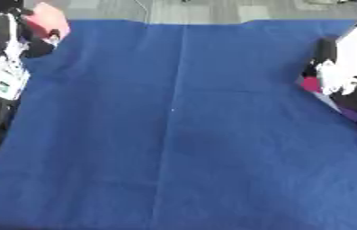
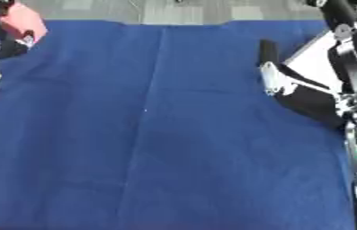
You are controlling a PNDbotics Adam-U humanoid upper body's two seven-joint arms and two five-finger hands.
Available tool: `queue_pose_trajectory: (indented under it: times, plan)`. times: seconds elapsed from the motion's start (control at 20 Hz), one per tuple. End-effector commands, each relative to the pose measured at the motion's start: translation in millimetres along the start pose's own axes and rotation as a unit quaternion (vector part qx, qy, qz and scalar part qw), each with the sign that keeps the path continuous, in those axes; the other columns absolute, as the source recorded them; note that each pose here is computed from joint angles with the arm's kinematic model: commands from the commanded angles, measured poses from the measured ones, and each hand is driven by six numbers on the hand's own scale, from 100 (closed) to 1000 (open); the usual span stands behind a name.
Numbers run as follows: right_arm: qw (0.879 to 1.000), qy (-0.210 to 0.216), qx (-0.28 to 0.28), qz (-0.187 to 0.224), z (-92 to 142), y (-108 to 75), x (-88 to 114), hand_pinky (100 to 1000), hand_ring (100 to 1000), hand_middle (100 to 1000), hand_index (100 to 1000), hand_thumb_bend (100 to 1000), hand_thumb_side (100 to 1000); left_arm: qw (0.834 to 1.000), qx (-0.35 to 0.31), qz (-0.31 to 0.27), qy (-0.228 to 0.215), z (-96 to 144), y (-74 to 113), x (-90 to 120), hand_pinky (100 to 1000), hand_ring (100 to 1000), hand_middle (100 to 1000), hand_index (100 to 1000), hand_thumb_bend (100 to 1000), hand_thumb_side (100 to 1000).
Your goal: Pick up the objects with one hand, pass them to the other hand, and then place them into the box on the other side of the table.
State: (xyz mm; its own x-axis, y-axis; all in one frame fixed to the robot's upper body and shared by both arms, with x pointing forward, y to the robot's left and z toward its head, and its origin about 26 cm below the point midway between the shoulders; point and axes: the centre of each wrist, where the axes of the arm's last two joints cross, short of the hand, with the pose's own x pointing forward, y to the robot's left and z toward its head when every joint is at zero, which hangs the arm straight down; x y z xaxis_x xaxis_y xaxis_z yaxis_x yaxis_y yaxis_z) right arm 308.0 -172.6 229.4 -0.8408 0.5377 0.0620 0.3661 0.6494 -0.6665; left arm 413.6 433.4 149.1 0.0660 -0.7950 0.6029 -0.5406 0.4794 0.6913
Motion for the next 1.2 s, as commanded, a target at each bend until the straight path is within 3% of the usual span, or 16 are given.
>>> queue_pose_trajectory:
  times: [0.05, 0.25, 0.45, 0.8, 1.0, 1.2]
  plan:
    - [1.000, -0.017, 0.000, 0.007, -1.9, -7.7, 1.7, 795, 841, 771, 933, 100, 416, 0.997, 0.023, 0.033, -0.063, -0.5, 21.2, 27.8, 757, 393, 346, 451, 125, 147]
    - [0.999, -0.039, 0.004, 0.000, -4.2, -7.1, 3.8, 799, 837, 772, 934, 100, 398, 0.988, 0.000, 0.096, -0.120, 29.0, 10.1, 57.6, 767, 394, 346, 451, 119, 163]
    - [0.997, -0.068, 0.020, -0.010, -8.5, -5.1, 8.0, 809, 841, 781, 941, 133, 386, 0.966, -0.055, 0.174, -0.183, 60.9, -11.6, 92.5, 776, 396, 345, 450, 109, 175]
    - [0.991, -0.090, 0.091, -0.027, -16.4, -1.3, 16.0, 808, 869, 813, 972, 251, 462, 0.886, -0.161, 0.336, -0.276, 118.0, -65.2, 154.8, 795, 416, 349, 454, 100, 214]
    - [0.986, -0.086, 0.125, -0.076, -19.2, 3.4, 21.9, 790, 884, 825, 987, 300, 521, 0.850, -0.193, 0.380, -0.309, 132.5, -79.9, 171.5, 803, 423, 351, 456, 100, 226]
    - [0.984, -0.068, 0.139, -0.092, -22.1, 3.0, 23.6, 789, 895, 839, 996, 316, 534, 0.824, -0.224, 0.407, -0.325, 141.8, -89.0, 178.7, 807, 423, 349, 455, 100, 229]
